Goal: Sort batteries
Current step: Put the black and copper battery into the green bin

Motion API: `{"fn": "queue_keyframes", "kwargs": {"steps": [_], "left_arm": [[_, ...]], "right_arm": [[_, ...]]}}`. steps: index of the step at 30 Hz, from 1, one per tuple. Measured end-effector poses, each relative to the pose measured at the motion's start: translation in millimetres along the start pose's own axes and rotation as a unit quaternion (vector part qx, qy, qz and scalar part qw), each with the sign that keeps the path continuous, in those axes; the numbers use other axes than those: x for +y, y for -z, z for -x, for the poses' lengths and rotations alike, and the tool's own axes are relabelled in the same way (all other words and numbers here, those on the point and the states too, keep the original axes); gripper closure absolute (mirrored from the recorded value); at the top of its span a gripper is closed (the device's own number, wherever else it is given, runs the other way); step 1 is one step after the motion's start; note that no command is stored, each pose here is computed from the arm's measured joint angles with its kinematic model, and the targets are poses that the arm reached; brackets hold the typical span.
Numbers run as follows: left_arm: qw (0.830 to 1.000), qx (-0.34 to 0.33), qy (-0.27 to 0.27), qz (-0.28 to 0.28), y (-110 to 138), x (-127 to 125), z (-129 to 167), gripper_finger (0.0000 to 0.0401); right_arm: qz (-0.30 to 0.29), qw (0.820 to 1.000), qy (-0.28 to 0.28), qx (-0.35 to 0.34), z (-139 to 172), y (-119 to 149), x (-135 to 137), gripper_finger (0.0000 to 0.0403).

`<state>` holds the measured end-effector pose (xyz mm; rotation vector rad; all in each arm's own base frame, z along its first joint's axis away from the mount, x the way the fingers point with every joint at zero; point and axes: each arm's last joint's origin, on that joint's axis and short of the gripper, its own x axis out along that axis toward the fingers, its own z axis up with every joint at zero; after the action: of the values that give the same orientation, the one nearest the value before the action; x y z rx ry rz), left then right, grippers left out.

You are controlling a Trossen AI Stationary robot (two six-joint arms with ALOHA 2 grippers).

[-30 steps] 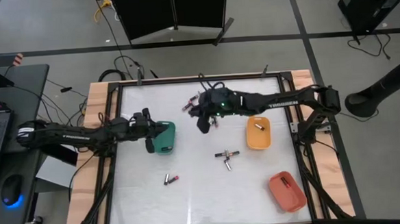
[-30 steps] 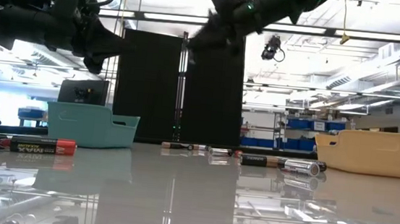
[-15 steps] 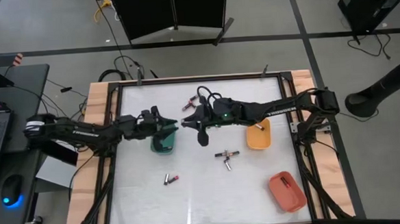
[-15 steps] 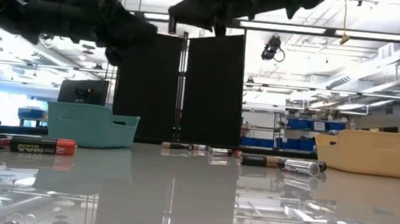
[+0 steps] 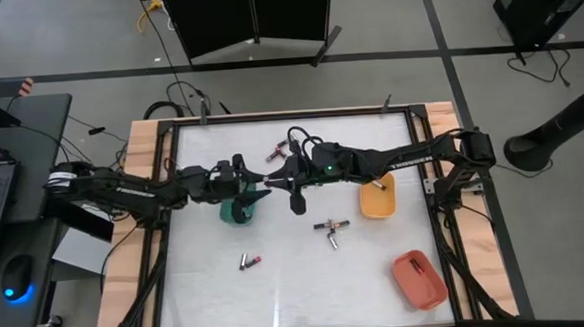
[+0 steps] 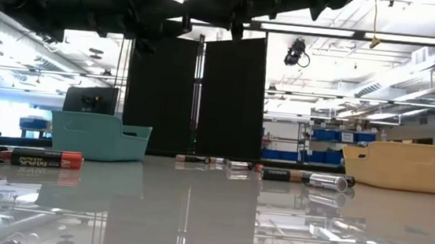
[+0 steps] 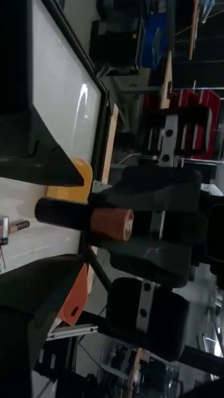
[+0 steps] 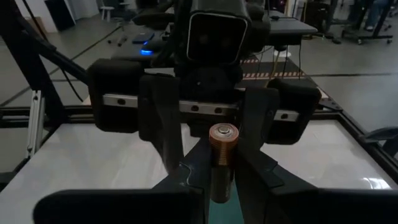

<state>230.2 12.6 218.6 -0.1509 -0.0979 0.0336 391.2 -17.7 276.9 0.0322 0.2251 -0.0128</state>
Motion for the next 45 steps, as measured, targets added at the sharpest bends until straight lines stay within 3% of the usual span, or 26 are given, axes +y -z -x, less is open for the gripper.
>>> {"fn": "queue_keyframes", "kwargs": {"steps": [7,17,25,35,40,45], "left_arm": [[1.000,0.001,0.008,-0.008,-2,-1,-6,0.0233],[1.000,-0.001,0.011,-0.015,-3,-1,-6,0.0341],[1.000,0.010,0.014,-0.022,-1,-2,-6,0.0344],[0.998,0.048,0.015,-0.033,6,-2,-5,0.0344],[0.993,0.112,0.012,-0.047,10,-1,-2,0.0344],[0.976,0.211,0.007,-0.049,0,-5,-2,0.0344]], "right_arm": [[0.004,1.000,-0.003,-0.007,0,-1,0,0.0344],[0.009,1.000,-0.007,-0.008,0,-2,0,0.0343],[0.002,1.000,-0.007,-0.005,0,-1,1,0.0335],[0.001,1.000,0.019,-0.006,10,-10,-5,0.0273],[0.018,0.998,0.055,0.024,28,-18,-6,0.0251],[0.031,0.987,0.118,0.103,43,-12,-10,0.0250]]}}
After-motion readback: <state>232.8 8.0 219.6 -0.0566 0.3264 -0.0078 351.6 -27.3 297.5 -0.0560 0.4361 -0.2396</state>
